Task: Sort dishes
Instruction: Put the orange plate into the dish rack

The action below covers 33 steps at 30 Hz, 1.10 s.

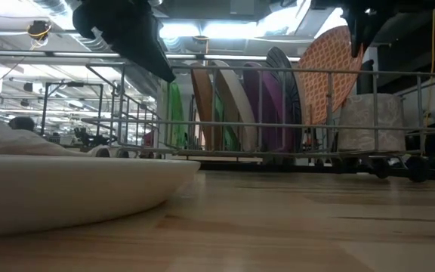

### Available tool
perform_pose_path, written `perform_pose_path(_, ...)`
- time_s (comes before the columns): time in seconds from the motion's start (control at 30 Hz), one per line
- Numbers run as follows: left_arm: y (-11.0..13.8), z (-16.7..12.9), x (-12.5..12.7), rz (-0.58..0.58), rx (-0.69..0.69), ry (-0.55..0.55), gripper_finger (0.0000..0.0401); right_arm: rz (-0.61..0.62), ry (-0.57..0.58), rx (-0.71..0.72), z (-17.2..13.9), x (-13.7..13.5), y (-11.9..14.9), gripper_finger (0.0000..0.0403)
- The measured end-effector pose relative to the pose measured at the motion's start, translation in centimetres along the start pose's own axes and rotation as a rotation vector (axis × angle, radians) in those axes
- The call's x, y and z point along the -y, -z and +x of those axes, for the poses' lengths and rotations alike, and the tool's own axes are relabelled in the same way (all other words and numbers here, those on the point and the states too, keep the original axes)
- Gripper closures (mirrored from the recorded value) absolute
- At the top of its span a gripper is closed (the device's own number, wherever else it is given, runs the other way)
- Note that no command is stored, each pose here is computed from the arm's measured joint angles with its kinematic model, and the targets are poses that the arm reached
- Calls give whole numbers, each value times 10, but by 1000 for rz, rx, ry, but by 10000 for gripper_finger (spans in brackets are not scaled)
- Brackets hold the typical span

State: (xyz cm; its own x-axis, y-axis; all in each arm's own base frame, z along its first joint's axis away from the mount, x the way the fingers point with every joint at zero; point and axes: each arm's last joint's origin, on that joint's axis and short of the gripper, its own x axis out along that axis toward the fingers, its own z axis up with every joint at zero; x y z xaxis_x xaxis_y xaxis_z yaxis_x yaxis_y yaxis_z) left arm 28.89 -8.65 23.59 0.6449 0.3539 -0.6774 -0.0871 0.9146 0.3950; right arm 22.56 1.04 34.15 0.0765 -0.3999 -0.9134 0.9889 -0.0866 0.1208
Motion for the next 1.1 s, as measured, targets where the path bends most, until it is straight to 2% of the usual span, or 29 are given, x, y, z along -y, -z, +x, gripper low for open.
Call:
perform_pose_path(0.3, 0, 0, 0, 9, 0, 9, 394, 77, -87, -12, -21, -4, -9, 391)
perform_pose_path(0.6, 0, 1, -1, 17, -5, 9, 394, 100, -77, -43, -19, -6, -7, 391)
perform_pose_path(0.83, 0, 24, 3, 64, -20, 13, 394, 95, -66, -43, -17, -9, -5, 391)
perform_pose_path(0.97, -6, 26, 11, 106, 43, 25, 394, 89, -63, -43, -16, -9, -5, 391)
perform_pose_path(1.1, -17, 16, 17, 114, 161, 40, 394, 87, -62, -43, -16, -9, -5, 391)
